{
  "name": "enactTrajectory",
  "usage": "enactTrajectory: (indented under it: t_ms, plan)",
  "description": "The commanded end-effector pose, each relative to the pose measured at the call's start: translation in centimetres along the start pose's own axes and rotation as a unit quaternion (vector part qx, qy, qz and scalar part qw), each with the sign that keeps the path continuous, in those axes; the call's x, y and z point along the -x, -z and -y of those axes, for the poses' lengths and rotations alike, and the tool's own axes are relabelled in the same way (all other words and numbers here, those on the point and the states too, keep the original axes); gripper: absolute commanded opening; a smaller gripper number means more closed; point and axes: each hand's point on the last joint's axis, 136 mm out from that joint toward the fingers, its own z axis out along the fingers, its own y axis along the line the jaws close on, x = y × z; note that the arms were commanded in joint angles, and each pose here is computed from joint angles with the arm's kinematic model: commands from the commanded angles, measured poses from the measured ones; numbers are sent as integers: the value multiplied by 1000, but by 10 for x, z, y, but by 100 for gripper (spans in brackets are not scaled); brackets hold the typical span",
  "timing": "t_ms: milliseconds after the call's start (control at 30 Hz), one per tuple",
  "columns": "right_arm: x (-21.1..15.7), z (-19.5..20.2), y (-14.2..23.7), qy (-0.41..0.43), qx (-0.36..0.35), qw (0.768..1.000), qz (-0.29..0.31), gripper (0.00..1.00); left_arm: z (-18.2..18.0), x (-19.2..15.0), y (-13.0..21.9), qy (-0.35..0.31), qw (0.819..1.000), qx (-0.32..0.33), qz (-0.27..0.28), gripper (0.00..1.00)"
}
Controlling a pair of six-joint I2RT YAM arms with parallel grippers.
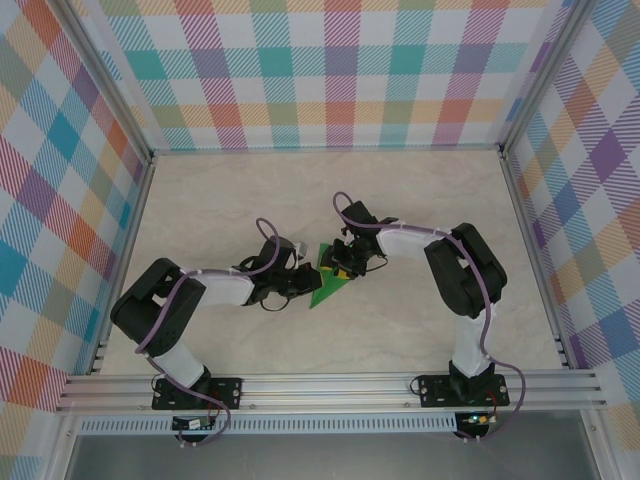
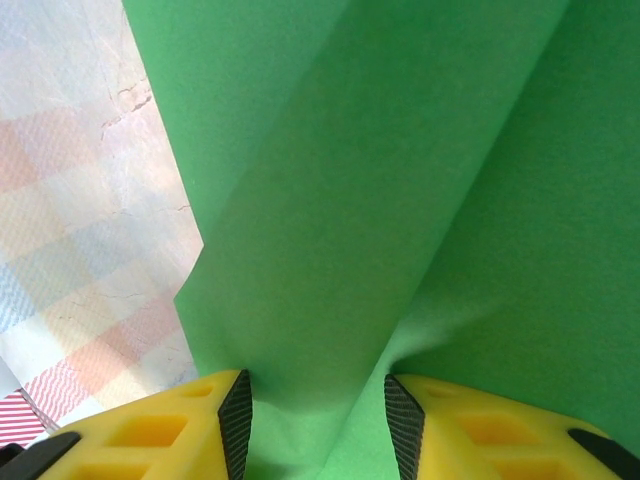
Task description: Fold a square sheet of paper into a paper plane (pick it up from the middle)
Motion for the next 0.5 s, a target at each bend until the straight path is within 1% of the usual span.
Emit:
enactTrajectory:
  t_ms: [0,133,467]
  plan:
    - [-13,52,-18,-32,-92,995,-20,44,-6,6,0,3,1000,19,3,6]
    - [-14,53,-19,-31,-93,995,-21,43,-12,6,-1,4,999,34,2,6]
    - [-14,55,-19,-29,-94,995,-20,40,-14,3,-7,10,999,30,-6,6]
